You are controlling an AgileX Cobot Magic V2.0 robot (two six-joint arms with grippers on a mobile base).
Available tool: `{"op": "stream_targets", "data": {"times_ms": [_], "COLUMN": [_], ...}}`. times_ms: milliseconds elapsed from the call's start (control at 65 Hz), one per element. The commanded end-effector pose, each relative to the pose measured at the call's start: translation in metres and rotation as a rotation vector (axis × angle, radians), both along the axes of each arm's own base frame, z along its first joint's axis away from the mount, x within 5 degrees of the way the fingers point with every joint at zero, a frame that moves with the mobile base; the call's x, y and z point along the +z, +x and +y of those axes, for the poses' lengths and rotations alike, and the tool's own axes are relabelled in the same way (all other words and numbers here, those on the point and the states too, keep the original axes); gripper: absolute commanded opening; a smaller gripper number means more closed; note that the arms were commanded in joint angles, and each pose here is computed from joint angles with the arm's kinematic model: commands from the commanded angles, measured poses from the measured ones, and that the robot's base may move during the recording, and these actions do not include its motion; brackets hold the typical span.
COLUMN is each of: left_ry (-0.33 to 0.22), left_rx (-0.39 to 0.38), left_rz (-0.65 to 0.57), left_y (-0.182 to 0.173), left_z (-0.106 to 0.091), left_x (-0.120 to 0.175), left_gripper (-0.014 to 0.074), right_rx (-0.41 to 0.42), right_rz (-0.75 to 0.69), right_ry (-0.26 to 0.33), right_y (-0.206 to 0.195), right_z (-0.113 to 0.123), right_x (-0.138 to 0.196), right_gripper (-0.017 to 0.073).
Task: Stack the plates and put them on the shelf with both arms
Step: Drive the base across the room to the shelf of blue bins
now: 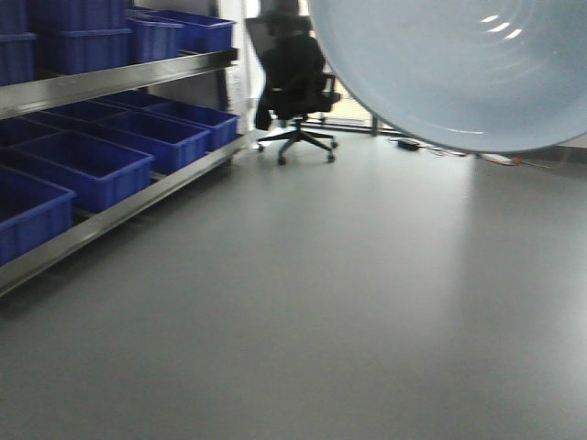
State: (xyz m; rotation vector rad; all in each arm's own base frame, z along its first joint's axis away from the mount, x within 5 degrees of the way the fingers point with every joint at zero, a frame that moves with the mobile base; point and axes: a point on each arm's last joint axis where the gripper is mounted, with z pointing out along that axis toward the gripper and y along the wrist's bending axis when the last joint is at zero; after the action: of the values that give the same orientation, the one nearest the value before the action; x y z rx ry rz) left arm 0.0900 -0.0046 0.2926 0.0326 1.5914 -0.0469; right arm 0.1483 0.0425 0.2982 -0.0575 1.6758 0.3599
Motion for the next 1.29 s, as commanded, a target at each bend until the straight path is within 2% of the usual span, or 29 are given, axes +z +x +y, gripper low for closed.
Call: {"op": "stream_targets", "data": {"times_ms": [0,1278], "left_ry": [-0.016,-0.016], "left_rx": [-0.002,-0.002], "left_rz": [-0.119,-0.119], "left_y": [-0.0003,-0.0003], "left_z": [-0.0002,-0.0002], "left_x": [0.0203,0.0203], "left_gripper": [0.0082,0.0082], "right_rx": [-0.011,-0.011], "right_rz": [-0.131,-0.131], "right_ry": [0.04,0.04], "right_y": [-0.0002,-0.0002], "right_z": [-0.0011,-0.0011], "right_x": [0.0206,0.0206], "right_gripper": [0.0048,0.0048]}}
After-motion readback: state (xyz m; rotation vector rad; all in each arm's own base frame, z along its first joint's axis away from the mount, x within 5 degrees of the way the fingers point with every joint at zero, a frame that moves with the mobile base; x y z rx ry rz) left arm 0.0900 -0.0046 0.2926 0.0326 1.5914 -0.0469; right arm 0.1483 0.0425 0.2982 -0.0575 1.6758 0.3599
